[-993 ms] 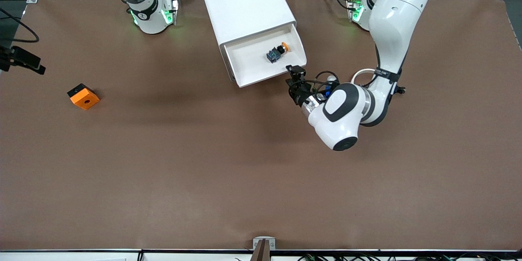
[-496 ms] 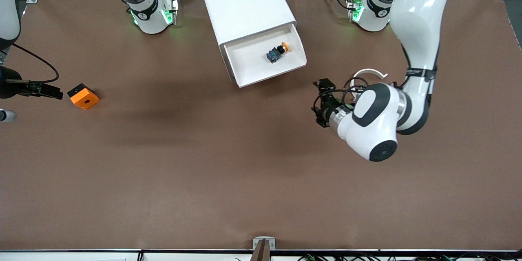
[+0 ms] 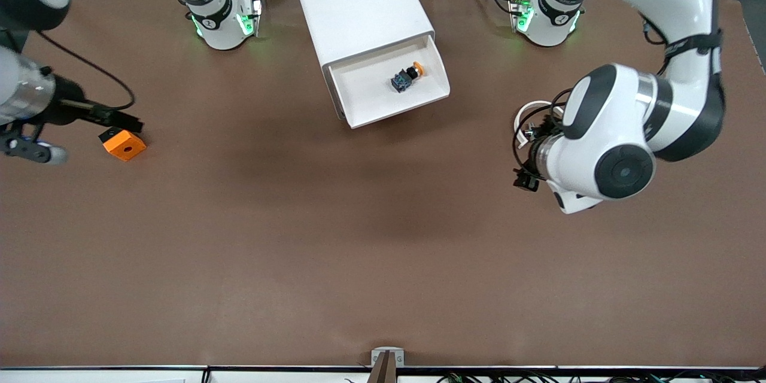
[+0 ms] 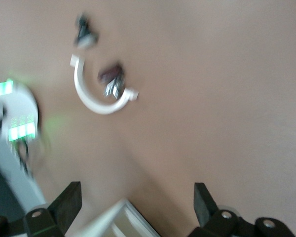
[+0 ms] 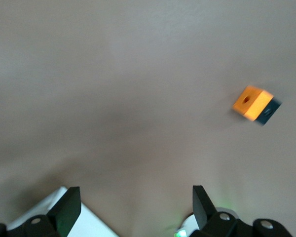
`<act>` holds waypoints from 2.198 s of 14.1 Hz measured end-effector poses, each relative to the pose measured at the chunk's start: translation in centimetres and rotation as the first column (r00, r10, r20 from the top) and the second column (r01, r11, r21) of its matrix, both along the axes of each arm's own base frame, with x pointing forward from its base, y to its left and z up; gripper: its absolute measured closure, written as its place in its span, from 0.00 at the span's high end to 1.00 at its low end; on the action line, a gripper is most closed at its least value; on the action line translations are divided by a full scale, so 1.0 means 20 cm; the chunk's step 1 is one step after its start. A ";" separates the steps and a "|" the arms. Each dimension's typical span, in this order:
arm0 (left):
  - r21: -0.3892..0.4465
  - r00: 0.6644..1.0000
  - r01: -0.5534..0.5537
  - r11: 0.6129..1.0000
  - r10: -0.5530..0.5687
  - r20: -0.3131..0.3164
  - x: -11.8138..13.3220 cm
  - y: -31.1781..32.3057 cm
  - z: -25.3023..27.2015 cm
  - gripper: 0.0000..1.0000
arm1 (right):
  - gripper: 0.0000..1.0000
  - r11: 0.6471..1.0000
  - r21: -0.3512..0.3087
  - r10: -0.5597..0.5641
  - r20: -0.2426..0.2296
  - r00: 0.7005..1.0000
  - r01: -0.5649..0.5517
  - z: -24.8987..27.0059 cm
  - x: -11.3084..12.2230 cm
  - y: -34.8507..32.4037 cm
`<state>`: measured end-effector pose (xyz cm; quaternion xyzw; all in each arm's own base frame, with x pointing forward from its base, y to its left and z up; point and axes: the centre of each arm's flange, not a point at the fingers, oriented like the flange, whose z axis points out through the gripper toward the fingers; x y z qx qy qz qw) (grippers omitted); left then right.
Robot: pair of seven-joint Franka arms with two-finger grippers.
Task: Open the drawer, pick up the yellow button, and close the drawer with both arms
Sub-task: 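Lower the right gripper into the open drawer over the push button, then close the right gripper on the yellow-capped push button and lift it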
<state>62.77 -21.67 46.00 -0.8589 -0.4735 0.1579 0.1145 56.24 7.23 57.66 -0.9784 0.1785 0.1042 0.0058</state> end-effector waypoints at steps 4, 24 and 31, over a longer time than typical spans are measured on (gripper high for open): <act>-0.097 0.956 0.286 0.953 -0.277 0.092 0.08 0.28 0.14 1.00 | 1.00 0.987 -0.048 -0.153 0.033 0.988 0.154 0.01 -0.17 0.76; -0.159 0.829 0.545 0.823 -0.502 0.245 0.02 0.58 0.18 1.00 | 1.00 0.914 -0.123 -0.379 0.083 0.921 0.387 -0.72 -0.87 2.41; -0.160 0.828 0.548 0.821 -0.505 0.244 0.01 0.57 0.18 1.00 | 1.00 0.920 -0.112 -0.367 0.088 0.926 0.375 -0.81 -0.89 2.48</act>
